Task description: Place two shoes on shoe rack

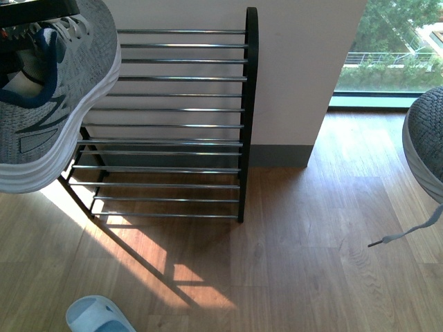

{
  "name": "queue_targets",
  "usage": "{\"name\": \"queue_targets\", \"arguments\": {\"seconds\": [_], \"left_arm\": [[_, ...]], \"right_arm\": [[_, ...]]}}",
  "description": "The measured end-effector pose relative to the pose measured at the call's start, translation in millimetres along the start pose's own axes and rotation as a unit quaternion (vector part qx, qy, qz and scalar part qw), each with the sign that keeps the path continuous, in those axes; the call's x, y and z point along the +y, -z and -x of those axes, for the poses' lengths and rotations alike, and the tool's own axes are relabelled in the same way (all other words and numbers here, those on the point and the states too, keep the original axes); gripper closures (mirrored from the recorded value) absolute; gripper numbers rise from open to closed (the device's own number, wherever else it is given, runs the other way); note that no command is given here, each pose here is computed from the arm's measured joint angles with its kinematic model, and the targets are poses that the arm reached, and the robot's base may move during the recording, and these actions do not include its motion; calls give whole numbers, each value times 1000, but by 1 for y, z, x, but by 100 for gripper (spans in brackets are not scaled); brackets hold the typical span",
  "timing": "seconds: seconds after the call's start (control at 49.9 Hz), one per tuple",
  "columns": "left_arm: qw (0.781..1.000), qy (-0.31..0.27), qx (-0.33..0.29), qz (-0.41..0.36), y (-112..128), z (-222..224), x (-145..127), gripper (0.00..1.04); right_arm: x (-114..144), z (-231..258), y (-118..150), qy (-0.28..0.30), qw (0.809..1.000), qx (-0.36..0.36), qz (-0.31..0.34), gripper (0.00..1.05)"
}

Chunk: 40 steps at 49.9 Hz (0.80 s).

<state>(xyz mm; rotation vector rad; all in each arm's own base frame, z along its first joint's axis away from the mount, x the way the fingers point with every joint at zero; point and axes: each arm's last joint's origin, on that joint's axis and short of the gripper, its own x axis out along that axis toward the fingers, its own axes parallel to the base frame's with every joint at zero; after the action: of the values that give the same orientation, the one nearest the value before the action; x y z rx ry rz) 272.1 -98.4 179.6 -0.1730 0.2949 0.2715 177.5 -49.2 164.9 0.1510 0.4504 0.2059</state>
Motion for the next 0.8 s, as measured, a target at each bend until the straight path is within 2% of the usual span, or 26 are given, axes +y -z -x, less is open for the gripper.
{"name": "queue_targets", "arguments": {"seconds": [0.801], "left_arm": [[1000, 0, 0, 0, 0, 0, 0, 103]], "right_arm": [[0, 0, 0, 0, 1000, 0, 0, 103]]}}
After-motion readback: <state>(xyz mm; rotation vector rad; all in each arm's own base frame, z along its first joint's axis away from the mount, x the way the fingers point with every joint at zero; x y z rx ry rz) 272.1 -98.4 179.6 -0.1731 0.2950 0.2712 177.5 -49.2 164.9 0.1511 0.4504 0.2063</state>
